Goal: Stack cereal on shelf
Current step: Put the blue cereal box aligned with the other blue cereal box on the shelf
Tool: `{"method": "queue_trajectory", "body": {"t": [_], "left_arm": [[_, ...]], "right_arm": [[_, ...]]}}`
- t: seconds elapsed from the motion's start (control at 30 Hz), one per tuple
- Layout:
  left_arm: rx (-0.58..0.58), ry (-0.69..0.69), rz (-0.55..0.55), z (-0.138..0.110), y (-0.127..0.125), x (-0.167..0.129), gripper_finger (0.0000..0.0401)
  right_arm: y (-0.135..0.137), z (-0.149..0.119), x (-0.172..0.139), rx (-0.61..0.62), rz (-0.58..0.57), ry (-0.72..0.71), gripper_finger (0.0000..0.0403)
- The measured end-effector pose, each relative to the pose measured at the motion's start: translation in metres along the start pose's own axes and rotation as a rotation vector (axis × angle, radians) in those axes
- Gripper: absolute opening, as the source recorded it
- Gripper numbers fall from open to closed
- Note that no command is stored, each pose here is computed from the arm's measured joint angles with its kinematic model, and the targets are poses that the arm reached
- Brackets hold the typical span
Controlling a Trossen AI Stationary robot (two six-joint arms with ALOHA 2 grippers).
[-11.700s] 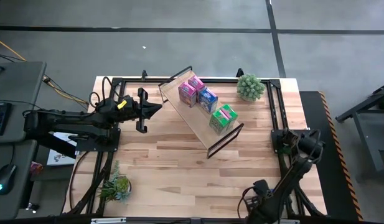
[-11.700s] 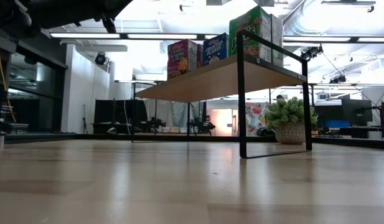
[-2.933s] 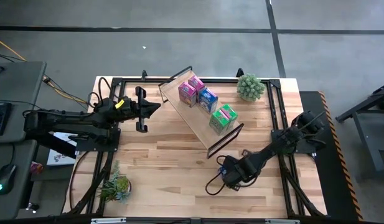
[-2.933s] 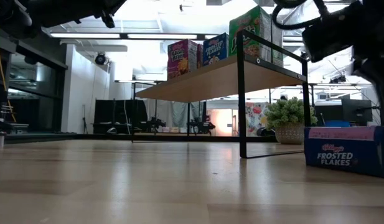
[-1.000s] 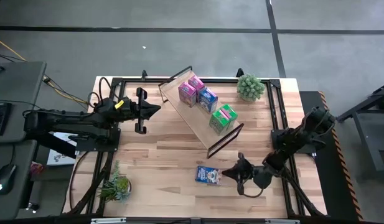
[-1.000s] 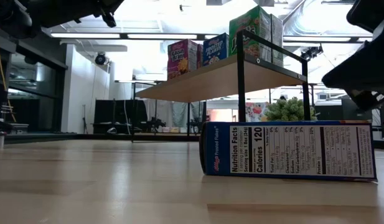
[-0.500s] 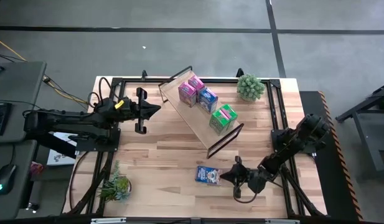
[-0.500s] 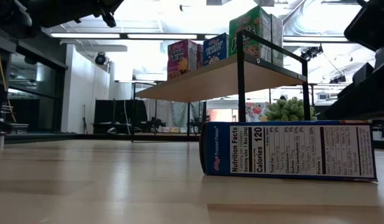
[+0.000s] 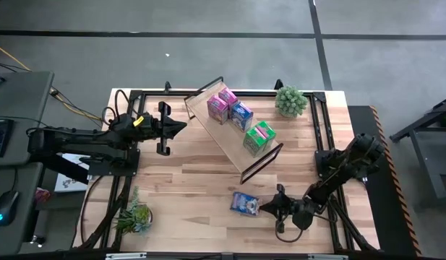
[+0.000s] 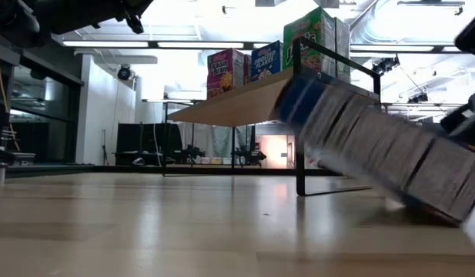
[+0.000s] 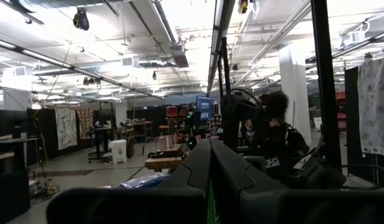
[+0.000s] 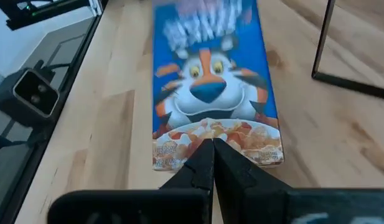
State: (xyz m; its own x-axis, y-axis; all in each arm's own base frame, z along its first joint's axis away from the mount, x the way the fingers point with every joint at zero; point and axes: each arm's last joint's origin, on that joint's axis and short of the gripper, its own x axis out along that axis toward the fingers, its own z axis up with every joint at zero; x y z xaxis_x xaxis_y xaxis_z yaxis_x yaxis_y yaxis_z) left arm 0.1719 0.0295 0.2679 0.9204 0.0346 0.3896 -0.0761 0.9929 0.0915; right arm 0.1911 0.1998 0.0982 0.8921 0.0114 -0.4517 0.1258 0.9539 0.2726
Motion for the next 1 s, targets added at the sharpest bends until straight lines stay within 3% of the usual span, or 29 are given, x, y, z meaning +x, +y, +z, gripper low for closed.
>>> {"method": "queue_trajectory", "body": {"t": [0.67,0.83,1.0], "left_arm": [[0.0,0.0,0.001,0.0,0.0,0.0,0.0],[0.0,-0.001,0.001,0.0,0.0,0.0,0.0],[0.0,-0.001,0.001,0.0,0.0,0.0,0.0]], "right_arm": [[0.0,-0.006,-0.004,0.02,0.006,0.043,0.0],[0.004,0.013,-0.021,0.133,0.104,0.152,0.0],[-0.004,0.045,-0.054,0.282,0.049,0.278,0.0]]}}
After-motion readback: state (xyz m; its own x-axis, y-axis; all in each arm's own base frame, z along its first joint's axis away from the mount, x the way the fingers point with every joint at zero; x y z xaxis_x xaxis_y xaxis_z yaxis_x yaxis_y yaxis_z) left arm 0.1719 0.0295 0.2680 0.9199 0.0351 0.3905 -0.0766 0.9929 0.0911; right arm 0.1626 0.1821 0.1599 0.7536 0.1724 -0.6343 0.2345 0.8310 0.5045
